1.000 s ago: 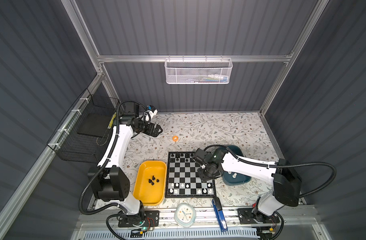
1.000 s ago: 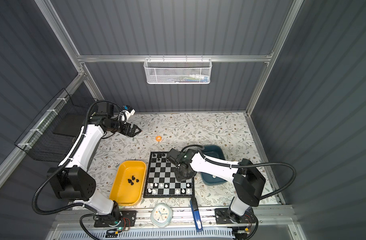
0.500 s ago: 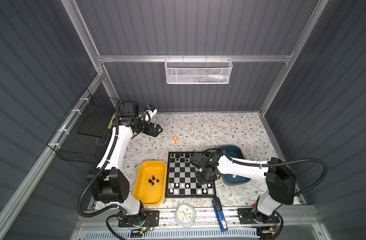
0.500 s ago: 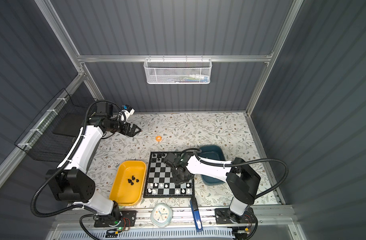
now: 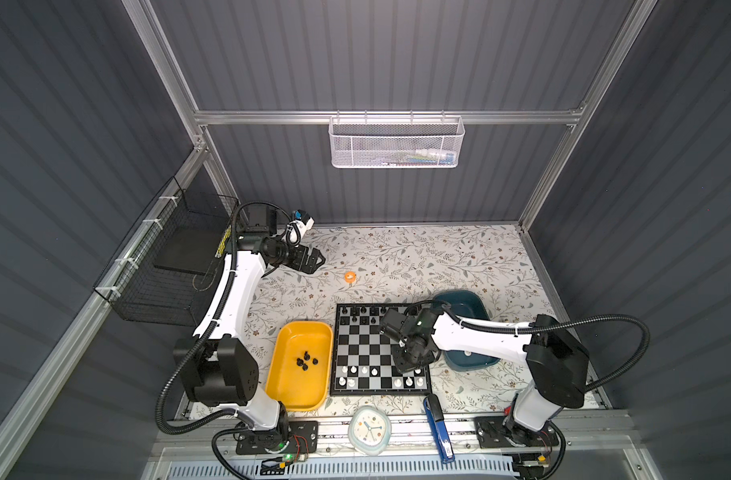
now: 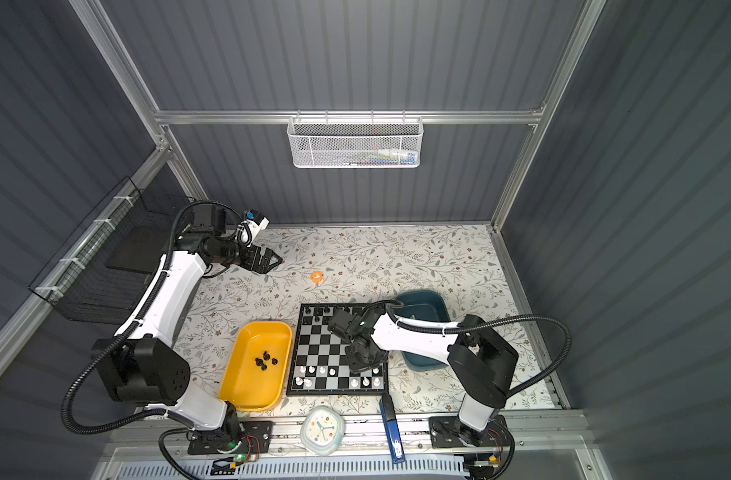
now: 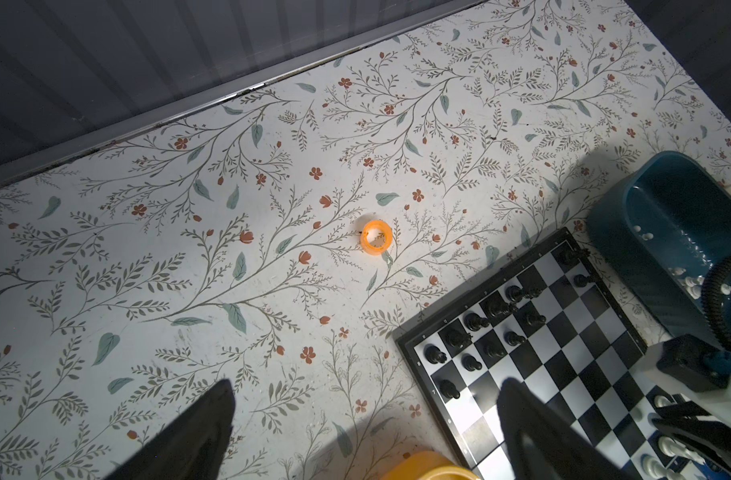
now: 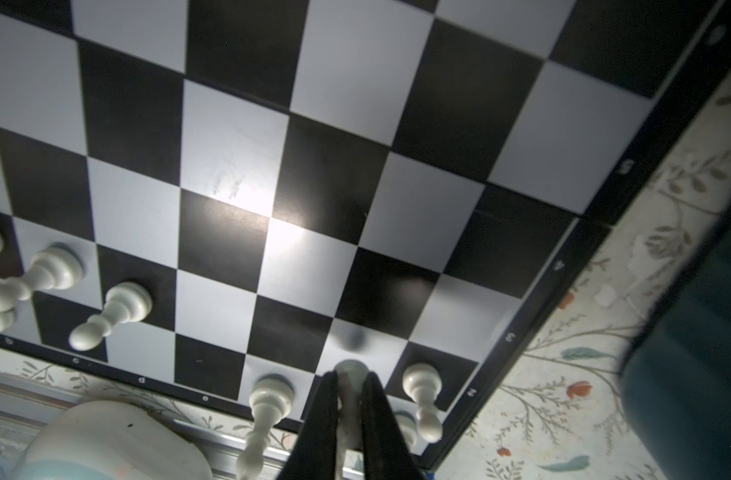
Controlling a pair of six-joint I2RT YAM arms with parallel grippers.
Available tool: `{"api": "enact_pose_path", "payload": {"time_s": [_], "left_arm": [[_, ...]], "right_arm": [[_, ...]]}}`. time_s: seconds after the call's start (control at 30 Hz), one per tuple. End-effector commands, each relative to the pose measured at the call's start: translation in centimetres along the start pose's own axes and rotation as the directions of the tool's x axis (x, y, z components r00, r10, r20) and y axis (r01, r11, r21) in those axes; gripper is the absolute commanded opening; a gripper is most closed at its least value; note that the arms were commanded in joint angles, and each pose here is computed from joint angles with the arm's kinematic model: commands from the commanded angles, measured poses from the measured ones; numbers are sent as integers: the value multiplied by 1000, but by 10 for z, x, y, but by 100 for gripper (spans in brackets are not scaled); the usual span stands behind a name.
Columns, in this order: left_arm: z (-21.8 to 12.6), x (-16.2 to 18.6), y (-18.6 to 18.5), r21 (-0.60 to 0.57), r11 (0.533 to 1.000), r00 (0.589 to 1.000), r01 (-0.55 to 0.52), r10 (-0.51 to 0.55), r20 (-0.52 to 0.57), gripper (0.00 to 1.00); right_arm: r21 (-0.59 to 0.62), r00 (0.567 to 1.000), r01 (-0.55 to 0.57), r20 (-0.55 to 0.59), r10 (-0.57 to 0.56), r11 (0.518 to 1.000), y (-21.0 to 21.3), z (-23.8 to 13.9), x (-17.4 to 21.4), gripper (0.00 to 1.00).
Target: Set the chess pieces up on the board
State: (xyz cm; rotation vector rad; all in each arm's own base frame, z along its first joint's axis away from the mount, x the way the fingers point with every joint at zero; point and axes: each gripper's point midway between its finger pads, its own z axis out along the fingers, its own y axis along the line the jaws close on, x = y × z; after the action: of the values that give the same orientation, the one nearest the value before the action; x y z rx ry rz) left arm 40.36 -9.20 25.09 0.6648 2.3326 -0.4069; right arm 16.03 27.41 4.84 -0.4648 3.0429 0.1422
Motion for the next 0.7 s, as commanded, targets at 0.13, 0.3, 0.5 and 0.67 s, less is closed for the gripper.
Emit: {"api": "enact_pose_path", "payload": {"time_s": [0.13,0.3,0.5,0.67], "left_arm": [[-2,0,-8,25,1000,1000,9,-9,7,100],[-1,1,-8,28,1000,1000,11,-11,6,100],[0,1,-7,29,999,1000,14,-14,4,99],[1,2,-9,34,999,1000,15,-15,3,100]], "right_arm": [[30,1000,-9,-28,10,1000,-5,9,6,15],[25,1000,-11,-28,12,1000,-5,11,8,15],[26,999,-13,-32,14,1000,-5,14,8,16],[25,999,-13,-37,14,1000,-5,17,9,16]]}}
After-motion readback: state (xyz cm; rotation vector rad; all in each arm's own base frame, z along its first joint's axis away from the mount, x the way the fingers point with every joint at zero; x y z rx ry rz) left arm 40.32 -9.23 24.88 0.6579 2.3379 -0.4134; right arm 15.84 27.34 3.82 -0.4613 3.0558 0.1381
